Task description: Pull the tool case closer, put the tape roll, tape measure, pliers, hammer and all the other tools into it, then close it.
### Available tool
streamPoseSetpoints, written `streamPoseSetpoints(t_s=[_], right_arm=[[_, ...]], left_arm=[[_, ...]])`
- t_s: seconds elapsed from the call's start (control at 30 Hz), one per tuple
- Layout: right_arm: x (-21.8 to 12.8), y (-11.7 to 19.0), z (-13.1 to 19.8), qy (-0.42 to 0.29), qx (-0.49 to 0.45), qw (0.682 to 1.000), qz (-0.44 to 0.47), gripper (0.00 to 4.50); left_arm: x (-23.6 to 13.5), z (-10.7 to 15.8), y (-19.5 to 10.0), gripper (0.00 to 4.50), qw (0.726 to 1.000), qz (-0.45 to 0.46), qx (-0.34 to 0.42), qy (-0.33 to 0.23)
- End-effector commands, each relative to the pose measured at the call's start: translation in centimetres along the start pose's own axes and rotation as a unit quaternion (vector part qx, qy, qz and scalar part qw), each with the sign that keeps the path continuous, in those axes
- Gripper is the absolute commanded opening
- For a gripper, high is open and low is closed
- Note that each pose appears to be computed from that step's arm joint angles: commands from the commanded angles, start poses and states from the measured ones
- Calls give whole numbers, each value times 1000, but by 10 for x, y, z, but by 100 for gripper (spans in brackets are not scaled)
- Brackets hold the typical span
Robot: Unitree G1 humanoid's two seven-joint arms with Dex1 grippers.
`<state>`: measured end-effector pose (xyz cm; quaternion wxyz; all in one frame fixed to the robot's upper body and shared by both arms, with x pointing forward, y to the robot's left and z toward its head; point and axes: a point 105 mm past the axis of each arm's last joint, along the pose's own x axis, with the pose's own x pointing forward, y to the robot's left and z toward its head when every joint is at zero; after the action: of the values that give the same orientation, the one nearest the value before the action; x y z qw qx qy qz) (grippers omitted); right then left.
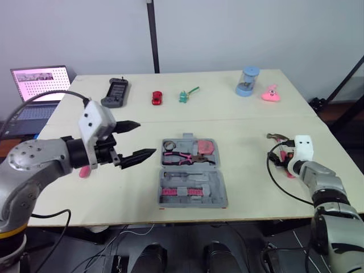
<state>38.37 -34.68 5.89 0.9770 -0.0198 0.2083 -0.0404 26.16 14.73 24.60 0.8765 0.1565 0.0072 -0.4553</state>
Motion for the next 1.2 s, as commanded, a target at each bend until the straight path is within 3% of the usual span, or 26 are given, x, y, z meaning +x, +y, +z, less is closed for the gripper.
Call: streamPoseSetpoints(t_s=[0.03, 0.17, 0.27, 0.43, 0.63, 0.83, 1.0, 1.2], right_arm=[[1, -3, 11, -20, -1, 1000, -13, 446], [3, -1, 14, -19, 14, 1000, -12, 446], [4, 1, 8, 6, 47, 999, -3, 321], [4, 6, 8, 24, 39, 999, 17, 74], [0, 21, 12, 44, 12, 997, 67, 64], [-28, 84, -6, 93, 0, 982, 162, 64], [-55, 119, -26, 121, 0, 977, 175, 64], [-68, 128, -41, 121, 8, 978, 168, 64]], left_arm=[[-4, 12, -3, 450, 1000, 3, 21, -12], [-1, 11, -4, 450, 1000, 2, 18, -14], [2, 10, -4, 450, 1000, 0, 17, -16], [9, 5, -8, 450, 1000, -13, 10, -22], [13, -1, -9, 450, 1000, -15, 4, -26], [19, -4, -10, 450, 999, -24, 0, -31], [21, -6, -10, 450, 999, -30, 0, -30], [21, -8, -8, 450, 999, -29, 1, -32]])
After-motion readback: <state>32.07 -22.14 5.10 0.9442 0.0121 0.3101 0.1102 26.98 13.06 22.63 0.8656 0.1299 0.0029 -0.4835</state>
